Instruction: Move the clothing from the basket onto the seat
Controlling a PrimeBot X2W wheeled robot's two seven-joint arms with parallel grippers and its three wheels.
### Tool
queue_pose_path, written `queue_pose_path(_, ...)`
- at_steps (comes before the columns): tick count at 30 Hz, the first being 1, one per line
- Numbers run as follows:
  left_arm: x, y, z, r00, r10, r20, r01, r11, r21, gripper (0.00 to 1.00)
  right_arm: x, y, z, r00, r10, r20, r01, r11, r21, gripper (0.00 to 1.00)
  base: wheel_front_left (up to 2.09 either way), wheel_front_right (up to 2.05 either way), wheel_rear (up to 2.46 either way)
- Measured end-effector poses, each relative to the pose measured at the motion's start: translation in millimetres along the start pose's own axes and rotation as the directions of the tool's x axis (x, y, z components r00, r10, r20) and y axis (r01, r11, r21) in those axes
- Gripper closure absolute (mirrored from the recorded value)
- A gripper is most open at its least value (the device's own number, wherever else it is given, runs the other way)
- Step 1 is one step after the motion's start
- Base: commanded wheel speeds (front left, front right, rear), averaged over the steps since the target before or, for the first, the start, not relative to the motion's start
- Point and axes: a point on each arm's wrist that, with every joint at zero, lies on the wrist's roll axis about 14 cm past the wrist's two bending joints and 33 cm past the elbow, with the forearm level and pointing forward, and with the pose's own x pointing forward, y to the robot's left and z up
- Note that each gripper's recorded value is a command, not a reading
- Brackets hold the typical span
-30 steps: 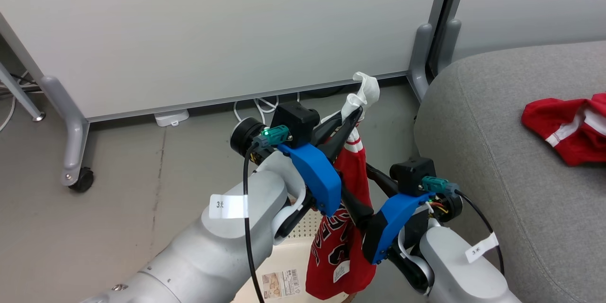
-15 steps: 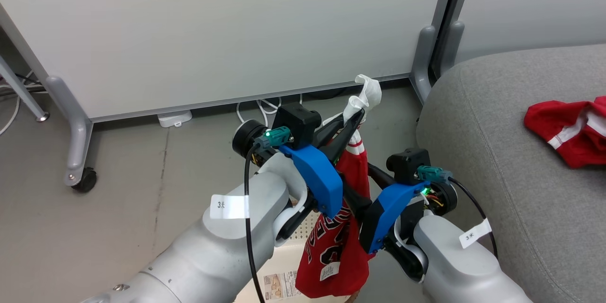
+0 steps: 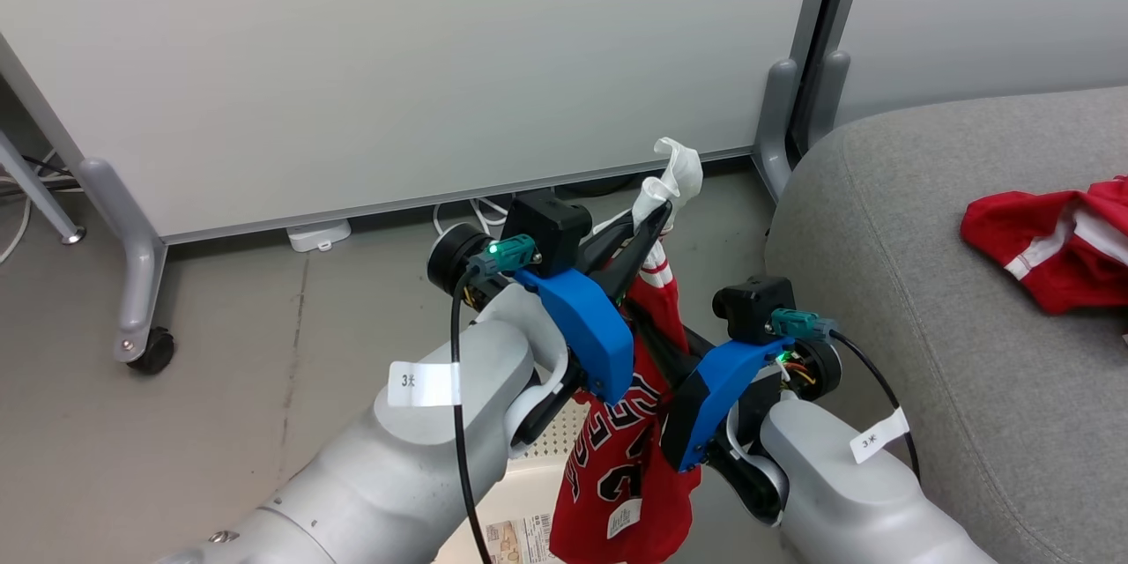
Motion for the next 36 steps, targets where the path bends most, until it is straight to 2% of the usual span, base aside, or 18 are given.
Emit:
queue_pose_path(5,0,0,1,1.0,0.003,0.003,-0.003,1.0,0.007,0.98,0,-3,4,1.0,-0.007,0.008,0.007,1.0,-0.005,1.0,0.0,0.0,0.0)
queue_pose_path(7,0,1,1,1.0,0.012,0.006,-0.012,1.0,0.007,0.54,-1,-4,4,1.0,-0.01,0.007,0.01,1.0,-0.008,1.0,0.0,0.0,0.0)
queue_pose_path(8,0,1,2,1.0,0.014,0.01,-0.015,1.0,0.008,0.16,-1,-4,4,1.0,-0.011,0.007,0.011,1.0,-0.013,1.0,0.0,0.0,0.0)
queue_pose_path(9,0,2,3,1.0,0.02,0.017,-0.02,1.0,0.006,0.0,-1,-5,5,1.0,-0.011,0.011,0.011,1.0,-0.015,1.0,0.0,0.0,0.0)
queue_pose_path(15,-4,11,12,0.996,0.058,0.065,-0.059,0.998,0.01,0.0,0,-7,9,1.0,-0.014,0.019,0.014,1.0,-0.026,1.0,0.0,0.0,0.0)
queue_pose_path(22,-38,43,-3,0.982,0.167,0.088,-0.17,0.985,0.024,0.0,2,-12,24,0.998,-0.024,0.064,0.027,0.998,-0.05,1.0,0.0,0.0,0.0)
queue_pose_path(36,-127,79,-43,0.918,0.385,0.093,-0.386,0.923,-0.017,0.0,-3,-15,31,0.992,-0.041,0.119,0.046,0.998,-0.04,1.0,0.0,0.0,0.0)
